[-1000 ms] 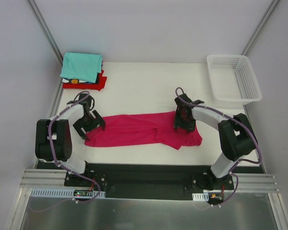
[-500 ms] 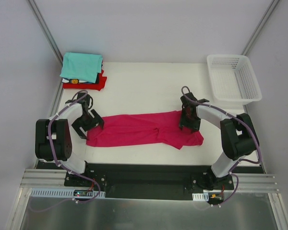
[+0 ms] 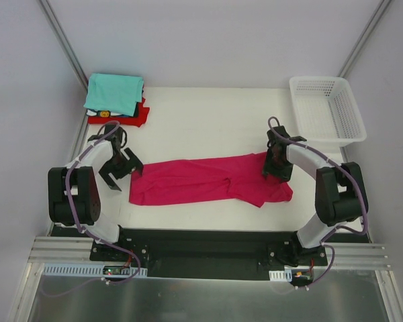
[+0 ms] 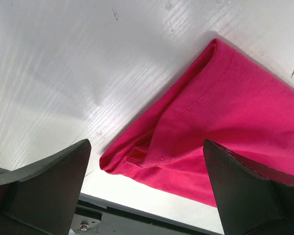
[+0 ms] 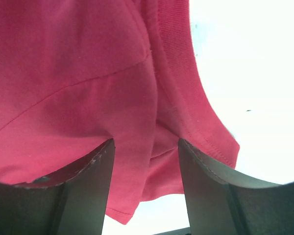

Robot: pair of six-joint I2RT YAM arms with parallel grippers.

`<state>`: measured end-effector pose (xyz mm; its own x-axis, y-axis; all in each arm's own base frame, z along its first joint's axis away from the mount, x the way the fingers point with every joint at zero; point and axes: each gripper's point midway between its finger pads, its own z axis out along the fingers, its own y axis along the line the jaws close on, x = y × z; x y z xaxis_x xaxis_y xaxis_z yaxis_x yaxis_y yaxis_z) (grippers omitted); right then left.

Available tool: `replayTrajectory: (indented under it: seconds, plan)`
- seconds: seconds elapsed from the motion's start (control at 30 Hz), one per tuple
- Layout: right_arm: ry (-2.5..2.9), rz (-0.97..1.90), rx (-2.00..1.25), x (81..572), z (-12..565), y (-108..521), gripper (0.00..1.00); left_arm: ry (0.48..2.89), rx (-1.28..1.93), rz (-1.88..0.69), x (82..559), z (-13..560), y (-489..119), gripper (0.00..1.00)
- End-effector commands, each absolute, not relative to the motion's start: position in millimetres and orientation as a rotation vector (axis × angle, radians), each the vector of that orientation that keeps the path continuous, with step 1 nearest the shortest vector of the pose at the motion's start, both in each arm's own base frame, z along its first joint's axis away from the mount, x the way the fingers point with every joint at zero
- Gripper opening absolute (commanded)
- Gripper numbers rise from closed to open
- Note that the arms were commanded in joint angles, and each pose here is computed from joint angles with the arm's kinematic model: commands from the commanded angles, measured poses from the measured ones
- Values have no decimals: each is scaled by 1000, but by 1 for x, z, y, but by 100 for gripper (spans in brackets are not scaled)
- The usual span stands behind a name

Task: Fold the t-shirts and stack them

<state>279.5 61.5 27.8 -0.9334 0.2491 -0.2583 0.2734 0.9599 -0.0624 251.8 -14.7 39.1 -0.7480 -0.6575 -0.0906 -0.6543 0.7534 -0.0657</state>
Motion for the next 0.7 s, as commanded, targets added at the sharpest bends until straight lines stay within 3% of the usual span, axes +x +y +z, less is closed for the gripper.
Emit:
replayTrajectory:
  seconds: [0.0,0.13,0.4,0.67]
  plan:
    - [2823,-133,361,284,56,55,57,2834,-1052,-24,251,54,-9,99]
    - [2774,53,324,283,84,77,56,2803,-995,-72,257,69,-15,99]
    - [2714,256,204,266,125,124,57,2940,-517,32,264,78,-54,99]
    - [2859,314,206,253,77,139,56,3155,-342,85,242,40,-84,99]
